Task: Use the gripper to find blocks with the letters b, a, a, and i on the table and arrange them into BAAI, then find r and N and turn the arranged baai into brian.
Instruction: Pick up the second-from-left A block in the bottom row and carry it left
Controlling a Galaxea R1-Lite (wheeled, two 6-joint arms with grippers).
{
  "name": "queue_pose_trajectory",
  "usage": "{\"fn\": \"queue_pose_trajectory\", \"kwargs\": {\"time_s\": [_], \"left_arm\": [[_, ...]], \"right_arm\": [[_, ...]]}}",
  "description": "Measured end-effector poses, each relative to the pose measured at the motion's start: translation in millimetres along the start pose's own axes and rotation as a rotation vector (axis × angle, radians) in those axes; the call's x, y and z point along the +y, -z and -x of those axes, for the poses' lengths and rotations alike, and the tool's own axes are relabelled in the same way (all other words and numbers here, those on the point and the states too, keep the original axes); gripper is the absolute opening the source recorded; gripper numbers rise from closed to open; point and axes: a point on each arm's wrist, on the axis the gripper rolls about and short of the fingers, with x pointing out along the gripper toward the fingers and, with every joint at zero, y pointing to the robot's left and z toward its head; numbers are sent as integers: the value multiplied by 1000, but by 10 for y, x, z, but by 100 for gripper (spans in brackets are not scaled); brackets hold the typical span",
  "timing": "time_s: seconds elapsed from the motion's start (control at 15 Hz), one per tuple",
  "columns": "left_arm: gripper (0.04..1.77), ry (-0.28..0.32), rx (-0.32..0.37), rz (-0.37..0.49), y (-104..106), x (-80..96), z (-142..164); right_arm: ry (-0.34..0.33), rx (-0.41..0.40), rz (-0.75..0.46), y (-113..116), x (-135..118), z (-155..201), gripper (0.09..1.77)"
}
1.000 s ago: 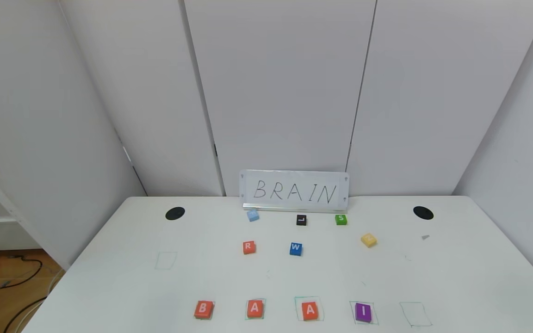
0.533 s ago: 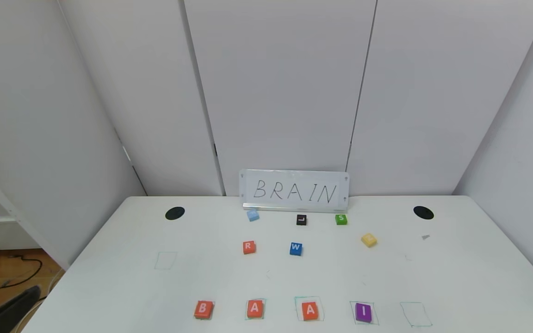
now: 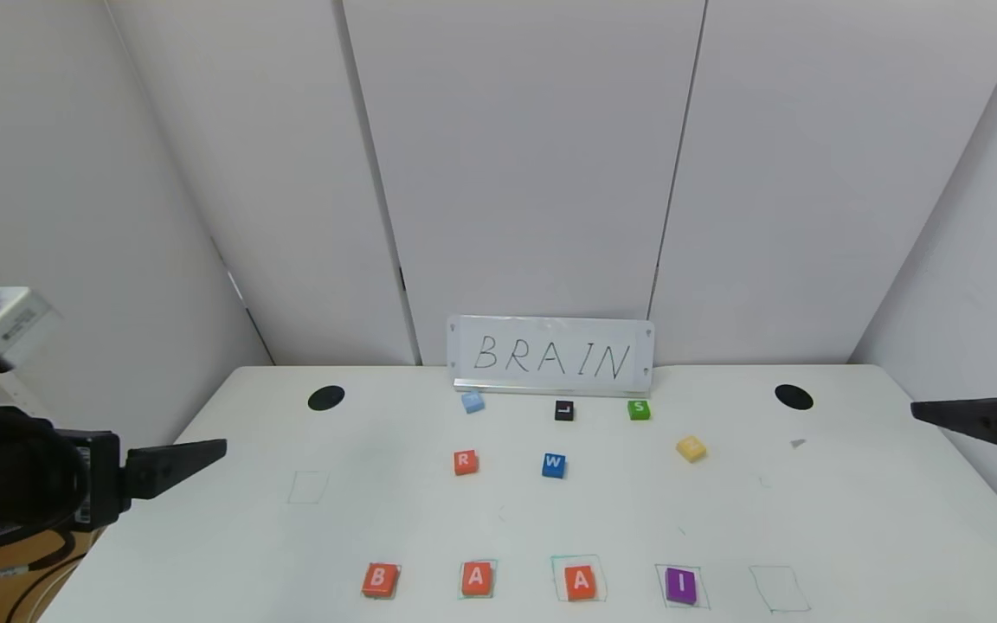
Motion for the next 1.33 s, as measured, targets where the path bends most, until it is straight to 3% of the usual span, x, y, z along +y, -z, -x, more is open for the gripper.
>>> {"fn": "queue_pose_trajectory", "kwargs": {"time_s": [0.13,0.27,0.47,0.87,1.0,1.2,1.33], "left_arm": [[172,-11,153,33,-32,-34,-93],[172,-26,232,91,-103,-108,-127],[172,-13,334,106,-158,-219,-138],[172,13,464,240,-305,-583,-305],[172,21,494,239,-292,-754,-390],[172,-29,514,204,-220,-1002,-553],[172,-31,533,171,-180,-1134,-635]], "right_arm": [[11,31,7,-24,-10,-97,171],[7,49,8,-21,-4,-135,171],[1,71,11,-11,8,-145,171],[2,42,16,-22,15,-60,171],[2,30,17,-20,17,-20,171],[2,17,20,-10,23,28,171],[2,7,21,-5,27,63,171]]}}
